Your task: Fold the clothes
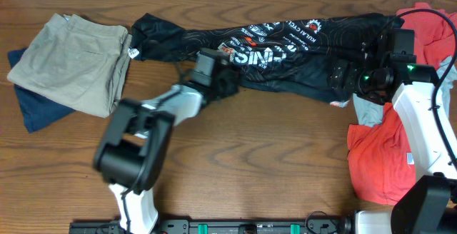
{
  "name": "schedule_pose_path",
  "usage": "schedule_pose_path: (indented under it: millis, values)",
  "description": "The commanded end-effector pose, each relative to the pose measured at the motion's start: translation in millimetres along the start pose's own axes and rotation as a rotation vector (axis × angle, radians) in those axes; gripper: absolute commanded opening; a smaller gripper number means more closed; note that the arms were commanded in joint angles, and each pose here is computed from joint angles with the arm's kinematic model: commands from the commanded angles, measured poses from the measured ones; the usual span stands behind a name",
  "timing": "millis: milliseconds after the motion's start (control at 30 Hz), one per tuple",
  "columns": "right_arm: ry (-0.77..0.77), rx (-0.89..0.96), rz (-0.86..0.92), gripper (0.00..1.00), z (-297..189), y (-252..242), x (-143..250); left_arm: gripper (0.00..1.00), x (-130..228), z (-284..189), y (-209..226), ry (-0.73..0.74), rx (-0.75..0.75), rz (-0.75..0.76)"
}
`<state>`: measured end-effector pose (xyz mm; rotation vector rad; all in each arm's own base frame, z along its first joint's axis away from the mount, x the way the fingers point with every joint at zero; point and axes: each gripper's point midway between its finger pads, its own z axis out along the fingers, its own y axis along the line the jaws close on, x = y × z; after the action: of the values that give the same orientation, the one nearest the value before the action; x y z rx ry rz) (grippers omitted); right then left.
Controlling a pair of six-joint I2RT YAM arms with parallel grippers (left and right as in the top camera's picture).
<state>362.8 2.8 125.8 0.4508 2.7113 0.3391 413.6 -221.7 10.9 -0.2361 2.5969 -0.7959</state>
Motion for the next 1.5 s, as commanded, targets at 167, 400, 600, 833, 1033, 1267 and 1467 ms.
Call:
schedule_pose_path:
  millis: [167, 400, 600, 833, 1033, 1267, 1467]
  values:
    - [-0.027, 0.002, 0.016, 0.99, -6, -4, -7, 0.06, -36, -53, 11, -0.076, -0.019, -0.043]
    - [-0.028, 0.002, 0.016, 0.99, -6, -4, -7, 0.69, -8, -42, -11, -0.005, 0.002, 0.001]
    - [-0.027, 0.002, 0.016, 0.99, -6, -4, -7, 0.77, 26, -19, -27, 0.069, 0.008, 0.003]
    - [-0.021, 0.003, 0.016, 0.99, -6, -4, -5, 0.77, 34, 15, -29, 0.063, 0.041, -0.034]
    - [-0.014, 0.005, 0.018, 0.99, -6, -4, -3, 0.75, 26, 31, -32, 0.018, 0.087, -0.053]
    - [-0.014, 0.005, 0.017, 0.99, -6, -4, -3, 0.06, 29, 31, -26, 0.033, 0.068, -0.060]
    - [-0.013, 0.007, 0.011, 0.99, -6, -5, -3, 0.06, 14, 4, 13, 0.055, -0.031, -0.049]
